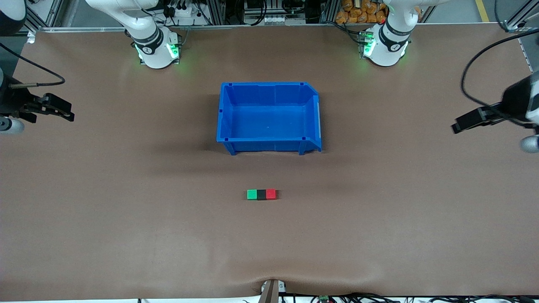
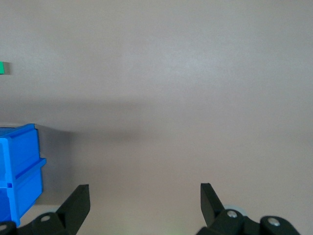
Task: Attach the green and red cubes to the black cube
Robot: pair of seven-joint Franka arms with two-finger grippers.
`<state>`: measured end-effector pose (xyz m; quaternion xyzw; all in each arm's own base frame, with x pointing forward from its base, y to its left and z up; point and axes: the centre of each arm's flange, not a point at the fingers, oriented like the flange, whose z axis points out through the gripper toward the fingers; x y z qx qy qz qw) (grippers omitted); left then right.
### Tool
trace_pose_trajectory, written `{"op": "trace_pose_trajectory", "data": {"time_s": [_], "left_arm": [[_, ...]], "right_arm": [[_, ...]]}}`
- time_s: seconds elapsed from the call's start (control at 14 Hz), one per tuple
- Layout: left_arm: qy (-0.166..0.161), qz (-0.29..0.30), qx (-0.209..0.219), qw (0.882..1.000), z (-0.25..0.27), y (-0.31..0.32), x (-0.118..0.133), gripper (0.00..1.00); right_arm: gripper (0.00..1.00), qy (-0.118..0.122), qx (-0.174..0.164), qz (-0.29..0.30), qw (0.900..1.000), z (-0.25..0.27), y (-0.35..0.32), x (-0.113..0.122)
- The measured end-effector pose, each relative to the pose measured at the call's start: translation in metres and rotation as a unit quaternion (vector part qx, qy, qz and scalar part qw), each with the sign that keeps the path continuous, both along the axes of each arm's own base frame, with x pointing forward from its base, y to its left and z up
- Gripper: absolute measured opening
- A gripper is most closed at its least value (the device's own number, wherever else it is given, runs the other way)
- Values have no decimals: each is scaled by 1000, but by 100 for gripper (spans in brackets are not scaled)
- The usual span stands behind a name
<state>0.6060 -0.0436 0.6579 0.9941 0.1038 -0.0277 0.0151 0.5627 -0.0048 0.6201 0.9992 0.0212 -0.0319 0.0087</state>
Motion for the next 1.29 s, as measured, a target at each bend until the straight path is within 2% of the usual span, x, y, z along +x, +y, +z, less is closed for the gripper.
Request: {"op": "trace_pose_trajectory", "data": {"time_s": [0.36, 0.5, 0.72, 0.93, 1.29], "left_arm": [[8, -39, 5, 999, 7, 38, -28, 100], [14, -42, 10, 999, 6, 36, -46, 100], [-10, -54, 23, 998, 0, 16, -79, 100], [-10, -69, 27, 997, -5, 1, -113, 100], [-12, -72, 23, 997, -3, 0, -121, 100]], "right_arm": [[100, 5, 0, -7, 1000, 13, -6, -5], [100, 7, 4, -26, 1000, 16, -6, -6], [100, 13, 13, -46, 999, 17, -13, -9], [100, 11, 15, -48, 999, 28, -14, -17], [100, 13, 17, -35, 999, 32, -15, -21]]}}
